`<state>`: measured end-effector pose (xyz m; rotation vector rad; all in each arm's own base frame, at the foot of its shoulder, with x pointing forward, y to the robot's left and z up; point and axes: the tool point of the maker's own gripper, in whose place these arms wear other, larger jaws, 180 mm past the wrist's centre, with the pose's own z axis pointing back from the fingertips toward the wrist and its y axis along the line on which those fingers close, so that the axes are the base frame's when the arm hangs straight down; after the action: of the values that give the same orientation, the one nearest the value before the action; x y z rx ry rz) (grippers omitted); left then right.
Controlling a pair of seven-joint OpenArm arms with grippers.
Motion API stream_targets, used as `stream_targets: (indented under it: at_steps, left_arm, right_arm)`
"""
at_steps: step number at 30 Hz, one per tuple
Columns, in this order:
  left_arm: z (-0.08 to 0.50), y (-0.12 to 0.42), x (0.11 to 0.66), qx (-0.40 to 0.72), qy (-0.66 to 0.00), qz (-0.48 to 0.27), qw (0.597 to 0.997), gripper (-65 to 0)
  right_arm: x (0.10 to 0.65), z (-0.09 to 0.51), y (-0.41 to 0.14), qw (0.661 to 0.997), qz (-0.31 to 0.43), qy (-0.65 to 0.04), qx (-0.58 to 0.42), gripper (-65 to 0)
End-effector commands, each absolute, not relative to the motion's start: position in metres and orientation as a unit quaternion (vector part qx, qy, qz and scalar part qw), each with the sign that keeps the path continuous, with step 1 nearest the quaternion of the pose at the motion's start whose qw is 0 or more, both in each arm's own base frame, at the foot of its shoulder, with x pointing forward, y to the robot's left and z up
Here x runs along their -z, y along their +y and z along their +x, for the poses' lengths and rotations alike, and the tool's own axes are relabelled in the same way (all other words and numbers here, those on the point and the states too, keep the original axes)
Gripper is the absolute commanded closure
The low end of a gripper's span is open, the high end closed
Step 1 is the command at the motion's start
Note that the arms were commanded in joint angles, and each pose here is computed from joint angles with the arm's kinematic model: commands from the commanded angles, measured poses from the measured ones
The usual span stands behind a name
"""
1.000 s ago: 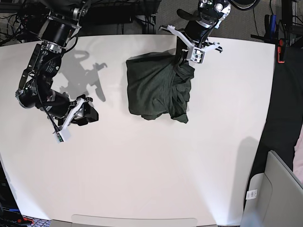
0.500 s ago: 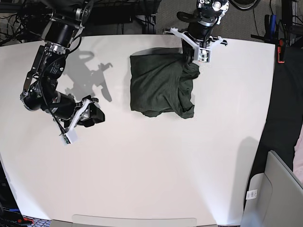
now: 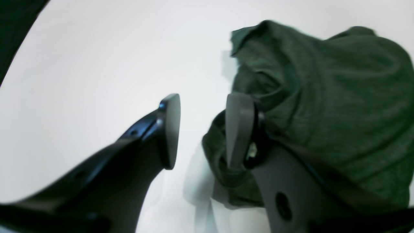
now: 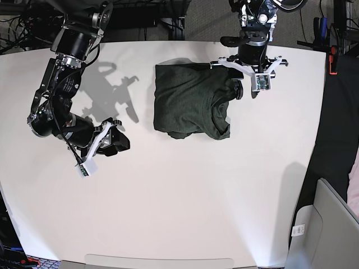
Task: Fold the T-shirt properly
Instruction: 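Bring the right gripper to the bundle's opposite edge and grasp it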
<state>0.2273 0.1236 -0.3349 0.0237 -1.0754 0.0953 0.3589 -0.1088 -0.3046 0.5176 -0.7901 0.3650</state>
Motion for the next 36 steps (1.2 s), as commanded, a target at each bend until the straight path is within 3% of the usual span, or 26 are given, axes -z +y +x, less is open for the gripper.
stream_targets:
  at_steps: [1,5,10,17,22,31,36]
  left_arm:
    - [0.228,0.116,0.325,-0.04,-0.528,0.002,0.849,-22.4]
    - [0.219,0.089,0.329,-0.02,-0.519,-0.032,0.854,-19.5]
    - [0.209,0.059,0.329,0.002,-0.519,-0.068,0.852,-9.3]
    - [0.2,0.03,0.343,0.051,-0.475,-0.11,0.872,-7.4]
    - [0.192,0.029,0.362,0.067,-0.438,-0.106,0.89,-7.4]
    - [0.194,0.035,0.392,0.092,-0.402,-0.085,0.907,-7.4]
    - [0.201,0.048,0.416,0.102,-0.385,-0.055,0.915,-7.4]
  right_arm:
    - [0.288,0.372,-0.104,0.862,0.246,-0.401,-0.188,-26.4]
    - [0.288,0.394,-0.075,0.861,0.22,-0.402,-0.22,-26.4]
    - [0.269,0.416,-0.011,0.836,0.191,-0.408,-0.313,-25.4]
    - [0.291,0.415,0.048,0.827,0.166,-0.36,-0.397,-8.5]
    - [0.328,0.397,0.076,0.826,0.182,-0.315,-0.43,-7.6]
    - [0.379,0.367,0.063,0.849,0.182,-0.241,-0.433,-7.5]
    - [0.399,0.356,0.025,0.867,0.151,-0.205,-0.428,-7.4]
